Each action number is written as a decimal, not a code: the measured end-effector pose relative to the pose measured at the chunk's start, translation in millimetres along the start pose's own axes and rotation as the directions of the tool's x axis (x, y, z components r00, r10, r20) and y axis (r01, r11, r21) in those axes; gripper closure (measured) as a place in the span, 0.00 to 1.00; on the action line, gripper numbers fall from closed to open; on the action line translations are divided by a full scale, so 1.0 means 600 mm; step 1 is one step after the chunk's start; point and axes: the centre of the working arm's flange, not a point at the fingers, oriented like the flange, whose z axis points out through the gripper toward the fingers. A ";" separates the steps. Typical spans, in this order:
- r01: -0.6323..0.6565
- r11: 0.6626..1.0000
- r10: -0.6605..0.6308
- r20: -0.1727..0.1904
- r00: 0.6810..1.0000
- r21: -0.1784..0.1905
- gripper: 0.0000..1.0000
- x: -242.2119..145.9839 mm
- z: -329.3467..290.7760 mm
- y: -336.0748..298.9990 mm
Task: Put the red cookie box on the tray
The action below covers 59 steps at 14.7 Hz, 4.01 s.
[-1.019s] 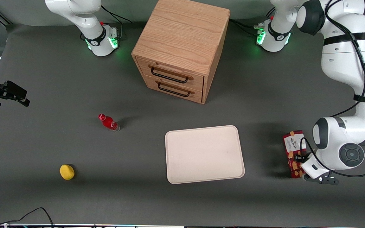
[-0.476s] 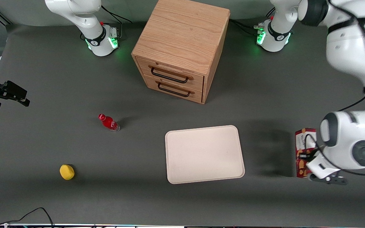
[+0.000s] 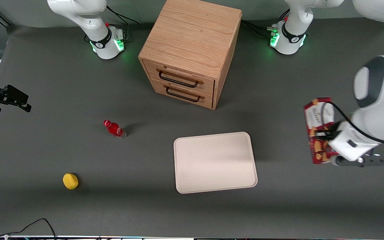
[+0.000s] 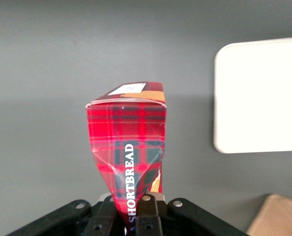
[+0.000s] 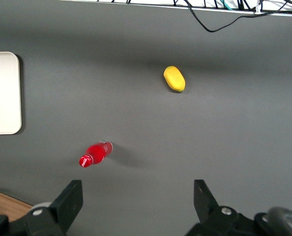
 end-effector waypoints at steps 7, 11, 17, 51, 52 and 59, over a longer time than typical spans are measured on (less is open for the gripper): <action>0.102 0.988 -0.108 -0.044 0.993 -0.115 0.93 -0.034 0.059 0.260; 0.075 0.989 -0.081 -0.039 0.996 -0.130 0.93 0.010 0.221 0.333; 0.047 0.992 -0.057 -0.089 0.994 -0.114 0.93 0.034 0.359 0.357; -0.138 0.989 0.140 -0.020 0.990 0.061 0.00 -0.067 -0.092 -0.095; -0.142 0.988 0.144 -0.017 0.989 0.059 0.00 -0.080 -0.096 -0.096; -0.151 0.988 0.152 -0.033 0.988 0.022 0.00 -0.163 -0.149 -0.142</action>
